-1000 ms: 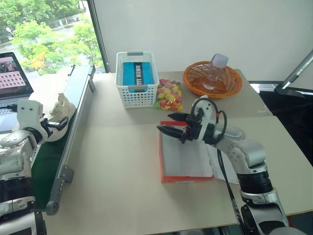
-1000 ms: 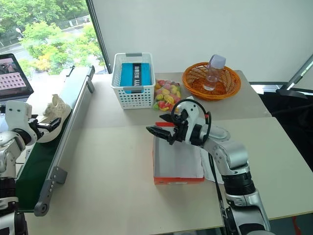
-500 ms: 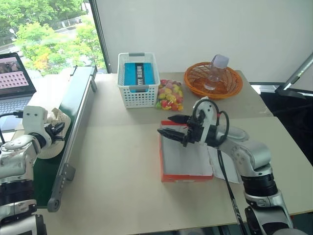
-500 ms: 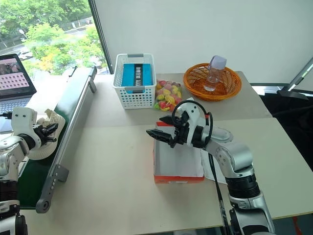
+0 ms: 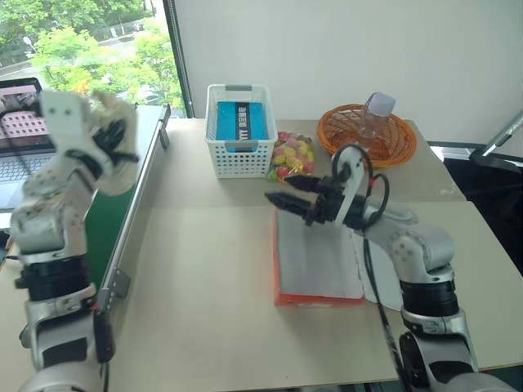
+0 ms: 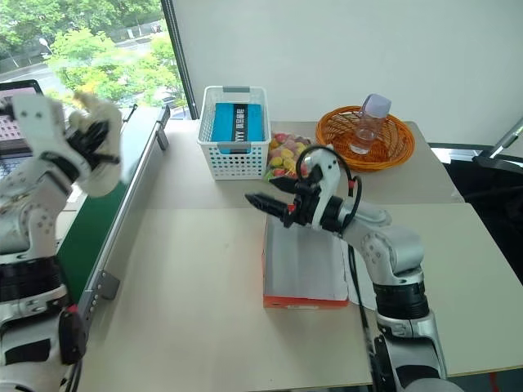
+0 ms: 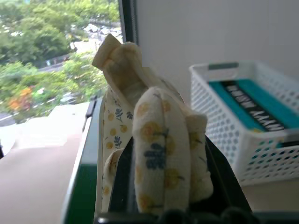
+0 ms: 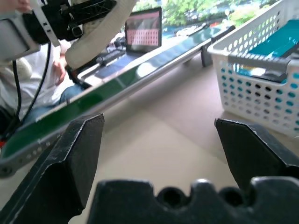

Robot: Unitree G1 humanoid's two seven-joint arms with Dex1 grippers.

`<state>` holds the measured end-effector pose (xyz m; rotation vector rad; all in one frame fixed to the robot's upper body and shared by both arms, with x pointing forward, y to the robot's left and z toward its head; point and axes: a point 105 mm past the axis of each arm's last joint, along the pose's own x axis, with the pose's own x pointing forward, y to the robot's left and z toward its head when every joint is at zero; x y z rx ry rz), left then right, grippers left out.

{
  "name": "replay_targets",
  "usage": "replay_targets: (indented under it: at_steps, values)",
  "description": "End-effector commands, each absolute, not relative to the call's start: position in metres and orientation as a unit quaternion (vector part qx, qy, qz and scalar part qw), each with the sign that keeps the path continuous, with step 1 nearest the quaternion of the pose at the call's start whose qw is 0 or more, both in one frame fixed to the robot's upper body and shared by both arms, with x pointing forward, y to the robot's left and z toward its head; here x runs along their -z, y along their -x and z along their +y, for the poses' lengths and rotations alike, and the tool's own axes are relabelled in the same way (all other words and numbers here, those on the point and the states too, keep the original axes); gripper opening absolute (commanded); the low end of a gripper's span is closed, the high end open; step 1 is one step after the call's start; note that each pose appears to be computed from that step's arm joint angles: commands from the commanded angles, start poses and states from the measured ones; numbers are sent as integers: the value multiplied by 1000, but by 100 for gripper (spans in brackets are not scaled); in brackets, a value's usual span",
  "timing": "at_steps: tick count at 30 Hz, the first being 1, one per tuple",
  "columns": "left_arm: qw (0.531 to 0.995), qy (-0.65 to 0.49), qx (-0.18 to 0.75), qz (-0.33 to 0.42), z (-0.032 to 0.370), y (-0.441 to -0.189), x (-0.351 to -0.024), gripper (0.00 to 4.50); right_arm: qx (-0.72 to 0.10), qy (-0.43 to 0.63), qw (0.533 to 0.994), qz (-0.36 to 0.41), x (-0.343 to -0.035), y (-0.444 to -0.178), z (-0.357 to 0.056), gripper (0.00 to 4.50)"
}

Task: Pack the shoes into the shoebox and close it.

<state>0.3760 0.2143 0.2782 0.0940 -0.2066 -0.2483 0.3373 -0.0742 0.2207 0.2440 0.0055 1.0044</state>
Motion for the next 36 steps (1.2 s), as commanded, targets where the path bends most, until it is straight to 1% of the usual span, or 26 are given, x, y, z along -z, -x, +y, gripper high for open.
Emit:
replay_targets:
  at_steps: [1, 5, 8, 11, 14, 16, 19, 23, 29, 32, 36]
  values:
    - [961, -40, 252, -106, 148, -364, -276, 12, -466, -195, 863, -11, -242, -340, -82, 450]
    - [945, -23, 307, -115, 113, -363, -283, 12, -450, -261, 854, -16, -255, -344, -90, 450]
    - [925, -22, 359, -124, 83, -359, -288, 12, -442, -295, 847, 0, -256, -342, -96, 450]
    - [914, -23, 386, -123, 69, -357, -288, 12, -432, -314, 845, 20, -253, -341, -98, 450]
    - [903, -20, 414, -112, 53, -349, -281, 12, -425, -323, 845, 36, -247, -338, -100, 450]
    - [891, -16, 442, -103, 39, -338, -273, 12, -418, -334, 845, 31, -249, -336, -103, 450]
    - [882, -10, 461, -94, 29, -328, -266, 12, -410, -351, 842, 18, -255, -335, -109, 450]
    - [880, -4, 468, -80, 24, -323, -257, 12, -397, -361, 844, 8, -262, -337, -117, 450]
    - [875, -3, 478, -81, 18, -320, -260, 12, -394, -365, 843, 14, -261, -341, -114, 450]
    - [875, -2, 478, -84, 18, -321, -263, 12, -392, -370, 842, 19, -259, -344, -113, 376]
    - [875, -5, 476, -86, 18, -322, -263, 12, -397, -373, 838, 23, -258, -345, -111, 238]
